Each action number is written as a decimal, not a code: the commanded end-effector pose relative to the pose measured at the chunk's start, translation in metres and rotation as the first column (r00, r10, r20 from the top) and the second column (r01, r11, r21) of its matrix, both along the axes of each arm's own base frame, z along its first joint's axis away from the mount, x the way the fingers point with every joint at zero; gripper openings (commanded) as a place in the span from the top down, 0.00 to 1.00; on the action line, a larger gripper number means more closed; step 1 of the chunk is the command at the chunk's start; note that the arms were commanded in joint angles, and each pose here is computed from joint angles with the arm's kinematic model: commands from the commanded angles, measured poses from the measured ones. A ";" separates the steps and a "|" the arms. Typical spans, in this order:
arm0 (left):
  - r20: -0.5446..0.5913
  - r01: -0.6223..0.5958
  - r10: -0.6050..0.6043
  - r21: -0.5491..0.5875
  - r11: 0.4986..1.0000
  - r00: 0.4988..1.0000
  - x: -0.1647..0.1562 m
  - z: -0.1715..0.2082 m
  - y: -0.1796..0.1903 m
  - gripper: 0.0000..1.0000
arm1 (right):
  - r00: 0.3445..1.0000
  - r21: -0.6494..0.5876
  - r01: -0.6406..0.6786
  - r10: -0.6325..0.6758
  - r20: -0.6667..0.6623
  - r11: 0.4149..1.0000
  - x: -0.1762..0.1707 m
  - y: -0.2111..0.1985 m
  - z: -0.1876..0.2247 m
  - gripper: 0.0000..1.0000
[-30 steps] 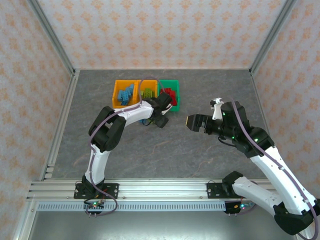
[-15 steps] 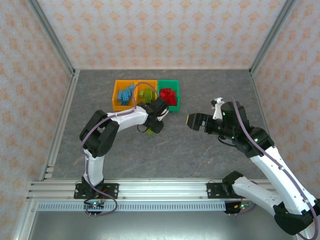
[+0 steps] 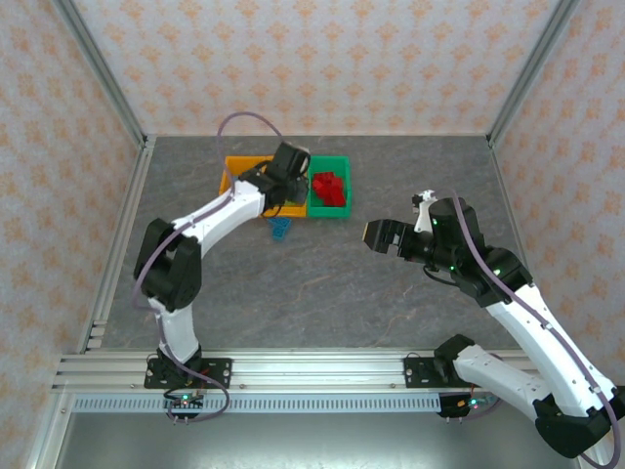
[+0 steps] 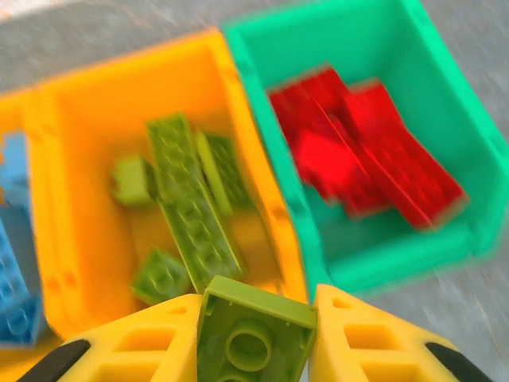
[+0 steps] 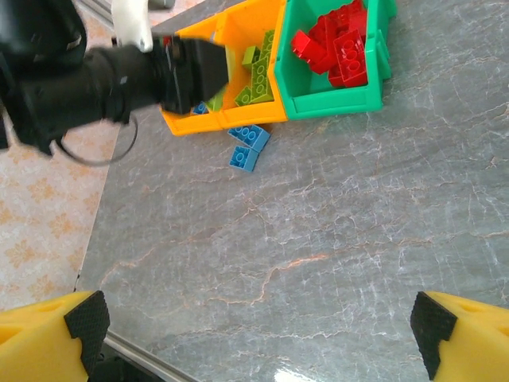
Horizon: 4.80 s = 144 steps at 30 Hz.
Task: Sort the legos into containers by color
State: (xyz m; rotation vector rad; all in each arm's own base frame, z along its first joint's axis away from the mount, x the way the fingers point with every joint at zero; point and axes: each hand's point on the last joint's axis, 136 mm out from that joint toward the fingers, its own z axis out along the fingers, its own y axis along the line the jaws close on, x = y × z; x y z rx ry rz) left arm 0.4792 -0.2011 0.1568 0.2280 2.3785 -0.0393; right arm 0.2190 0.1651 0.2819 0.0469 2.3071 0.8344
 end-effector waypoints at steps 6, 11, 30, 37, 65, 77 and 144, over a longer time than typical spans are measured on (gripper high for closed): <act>0.061 -0.138 0.138 0.002 0.990 0.989 0.070 0.003 0.020 0.48 | 0.999 0.021 0.048 -0.048 0.007 0.999 0.004 -0.004 -0.001 0.01; 0.131 -0.090 0.102 -0.094 0.992 0.986 0.049 0.056 0.014 0.35 | 0.999 0.026 0.053 -0.053 -0.007 0.998 0.011 0.001 -0.009 0.01; 0.242 0.452 -0.438 -0.004 0.892 0.866 -0.261 0.149 0.051 0.28 | 0.982 -0.208 0.015 -0.054 -0.183 0.978 0.109 0.183 -0.129 0.12; 0.285 0.295 -0.309 0.092 0.951 0.907 -0.259 0.109 0.091 0.00 | 0.972 -0.358 0.056 -0.133 -0.194 0.932 0.146 0.217 -0.188 0.16; 0.337 0.170 -0.211 0.147 0.974 0.917 -0.264 0.112 0.126 0.00 | 0.996 -0.158 -0.075 0.080 0.028 0.985 0.145 0.259 -0.114 0.73; 0.361 0.114 -0.153 0.127 0.985 0.920 -0.264 0.110 0.137 0.00 | 0.990 -0.212 -0.085 0.107 0.096 0.974 0.247 0.311 -0.138 0.73; -0.173 -0.027 0.044 0.101 0.995 0.984 -0.036 -0.140 0.030 0.17 | 0.966 -0.131 0.131 -0.097 0.239 0.983 0.015 0.006 0.020 0.05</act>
